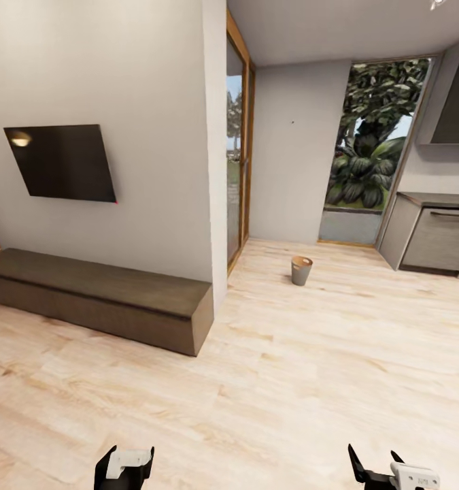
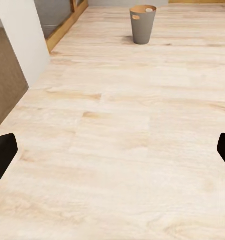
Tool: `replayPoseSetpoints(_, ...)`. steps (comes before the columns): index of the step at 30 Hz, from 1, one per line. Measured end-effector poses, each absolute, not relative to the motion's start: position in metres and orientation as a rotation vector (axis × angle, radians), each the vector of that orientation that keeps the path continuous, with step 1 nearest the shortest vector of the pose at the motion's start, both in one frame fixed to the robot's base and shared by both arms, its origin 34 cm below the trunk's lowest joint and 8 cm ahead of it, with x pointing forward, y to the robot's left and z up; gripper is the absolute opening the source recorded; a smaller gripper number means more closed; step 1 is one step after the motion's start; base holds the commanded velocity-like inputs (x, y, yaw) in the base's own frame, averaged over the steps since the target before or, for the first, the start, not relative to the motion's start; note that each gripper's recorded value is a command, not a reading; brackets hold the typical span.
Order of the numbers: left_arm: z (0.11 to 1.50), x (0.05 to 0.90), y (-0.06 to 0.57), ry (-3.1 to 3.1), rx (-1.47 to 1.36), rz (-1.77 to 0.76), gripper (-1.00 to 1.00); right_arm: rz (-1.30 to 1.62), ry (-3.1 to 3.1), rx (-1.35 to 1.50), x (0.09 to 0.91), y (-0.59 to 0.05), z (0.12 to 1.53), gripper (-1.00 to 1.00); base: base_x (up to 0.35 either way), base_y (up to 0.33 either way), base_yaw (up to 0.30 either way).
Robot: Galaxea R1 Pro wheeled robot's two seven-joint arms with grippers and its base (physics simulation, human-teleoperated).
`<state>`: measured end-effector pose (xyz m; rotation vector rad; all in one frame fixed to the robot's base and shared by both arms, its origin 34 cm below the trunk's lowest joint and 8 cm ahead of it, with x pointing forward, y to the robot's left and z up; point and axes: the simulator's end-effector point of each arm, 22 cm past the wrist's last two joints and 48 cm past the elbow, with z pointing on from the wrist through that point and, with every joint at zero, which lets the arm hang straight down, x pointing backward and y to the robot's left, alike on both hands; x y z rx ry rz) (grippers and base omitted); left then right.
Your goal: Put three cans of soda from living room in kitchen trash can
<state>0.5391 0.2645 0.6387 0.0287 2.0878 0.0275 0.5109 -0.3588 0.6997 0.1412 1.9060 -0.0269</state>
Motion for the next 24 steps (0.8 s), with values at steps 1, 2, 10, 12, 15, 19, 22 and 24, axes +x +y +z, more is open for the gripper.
replayPoseSetpoints(1, 0.6387, 0.5391, 0.2645, 2.088, 0.029, 0.028, 1.00, -0.026, 1.906, 0.141, 0.5109, -0.3584, 0.6996, 1.00, 0.259, -0.005, -0.005)
replayPoseSetpoints(2, 0.6387, 0.5391, 0.2646, 2.088, 0.029, 0.028, 1.00, -0.026, 1.906, 0.140, 0.5109, -0.3583, 0.6996, 1.00, 0.264, -0.003, -0.003)
replayPoseSetpoints(10, 0.6387, 0.5391, 0.2651, 2.088, 0.028, 0.029, 1.00, -0.026, 1.907, 0.139, 0.5110, -0.3571, 0.6993, 1.00, 0.281, -0.001, -0.002)
replayPoseSetpoints(12, 0.6387, 0.5391, 0.2651, 2.088, 0.027, 0.029, 1.00, -0.026, 1.907, 0.138, 0.5110, -0.3565, 0.6992, 1.00, 0.293, 0.000, -0.036)
replayPoseSetpoints(15, 0.6391, 0.5393, 0.2650, 2.087, 0.028, 0.028, 1.00, -0.025, 1.907, 0.138, 0.5111, -0.3565, 0.6995, 1.00, 0.296, 0.000, -0.147)
replayPoseSetpoints(19, 0.6400, 0.5397, 0.2649, 2.084, 0.027, 0.028, 1.00, -0.028, 1.904, 0.142, 0.5116, -0.3571, 0.7003, 1.00, 0.297, 0.000, -0.193)
replayPoseSetpoints(22, 0.6409, 0.5401, 0.2650, 2.082, 0.026, 0.028, 1.00, -0.029, 1.902, 0.144, 0.5121, -0.3575, 0.7013, 1.00, 0.297, -0.002, -0.211)
replayPoseSetpoints(24, 0.6414, 0.5404, 0.2648, 2.081, 0.027, 0.028, 1.00, -0.029, 1.900, 0.145, 0.5123, -0.3578, 0.7019, 1.00, 0.297, -0.046, -0.218)
